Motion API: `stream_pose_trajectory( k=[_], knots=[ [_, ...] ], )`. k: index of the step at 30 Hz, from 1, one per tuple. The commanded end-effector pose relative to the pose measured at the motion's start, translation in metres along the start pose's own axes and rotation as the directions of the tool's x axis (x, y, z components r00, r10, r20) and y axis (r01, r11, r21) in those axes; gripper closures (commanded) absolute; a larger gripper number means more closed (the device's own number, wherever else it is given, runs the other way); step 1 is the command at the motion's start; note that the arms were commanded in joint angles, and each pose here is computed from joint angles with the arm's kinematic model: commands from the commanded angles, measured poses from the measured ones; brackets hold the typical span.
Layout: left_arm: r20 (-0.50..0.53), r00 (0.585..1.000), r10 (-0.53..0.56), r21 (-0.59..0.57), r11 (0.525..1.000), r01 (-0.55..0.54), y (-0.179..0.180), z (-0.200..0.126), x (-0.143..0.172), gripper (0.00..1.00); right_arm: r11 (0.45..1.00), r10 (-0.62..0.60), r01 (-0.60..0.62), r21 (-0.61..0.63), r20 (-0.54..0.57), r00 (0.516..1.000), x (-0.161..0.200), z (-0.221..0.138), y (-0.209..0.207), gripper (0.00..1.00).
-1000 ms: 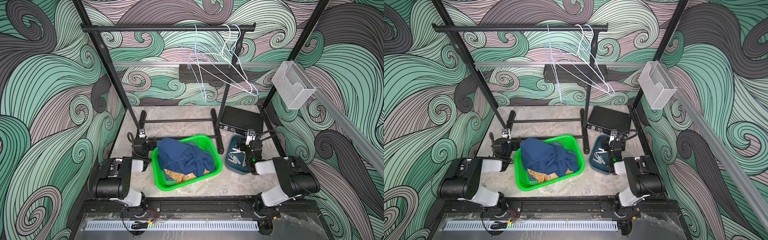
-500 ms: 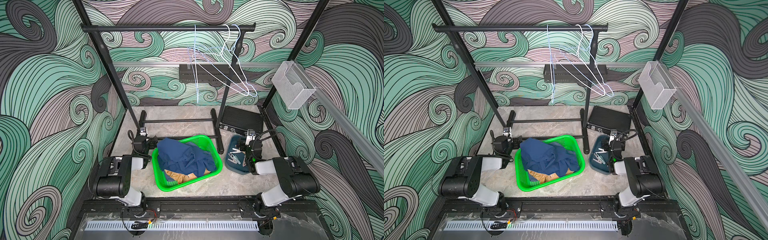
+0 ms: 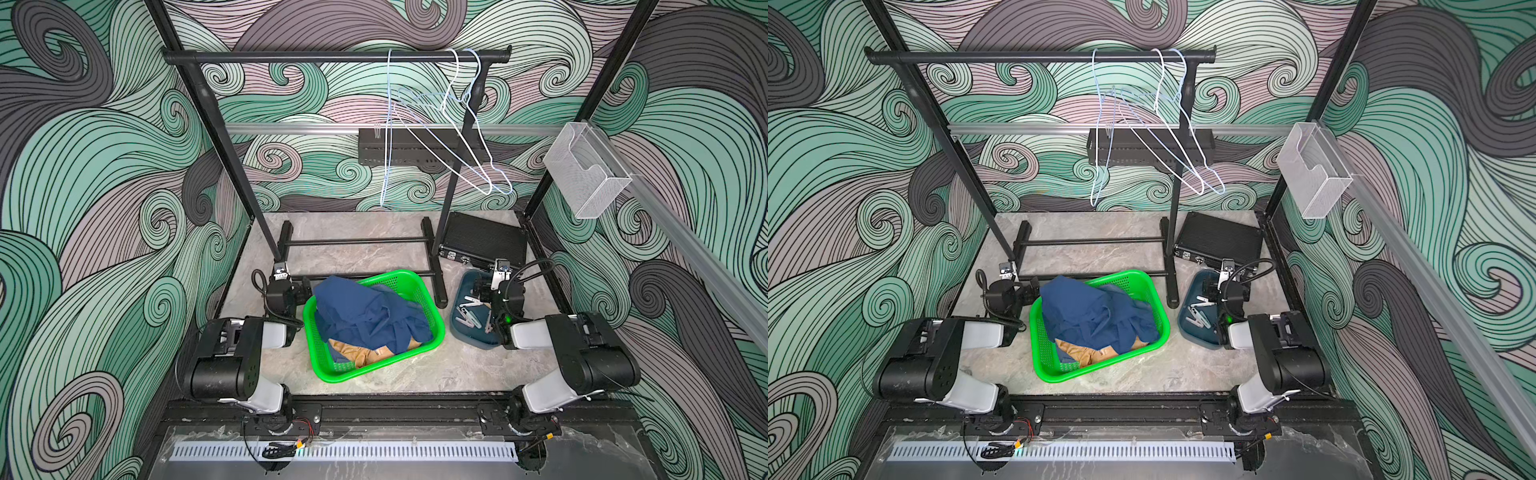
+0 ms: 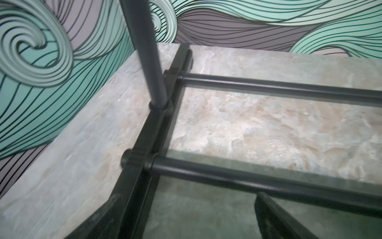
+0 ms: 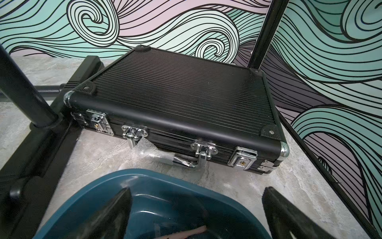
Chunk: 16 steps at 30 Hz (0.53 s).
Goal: Remove the clothespins securing t-shirts to the hanger
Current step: Reset both arms
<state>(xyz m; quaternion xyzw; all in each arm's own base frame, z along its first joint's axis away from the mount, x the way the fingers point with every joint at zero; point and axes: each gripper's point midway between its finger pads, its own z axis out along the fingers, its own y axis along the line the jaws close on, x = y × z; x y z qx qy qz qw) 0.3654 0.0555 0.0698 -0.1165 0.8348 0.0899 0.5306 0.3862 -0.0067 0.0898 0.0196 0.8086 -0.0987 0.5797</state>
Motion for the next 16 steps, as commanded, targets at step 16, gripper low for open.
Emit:
stream_pose_trajectory(
  k=[16],
  knots=[
    [0.032, 0.999, -0.026, -0.076, 0.997, 0.029, 0.004, 0.011, -0.028, 0.01, 0.997, 0.046, -0.046, -0.065, -0.001, 0.999, -0.009, 0.008, 0.000, 0.01]
  ],
)
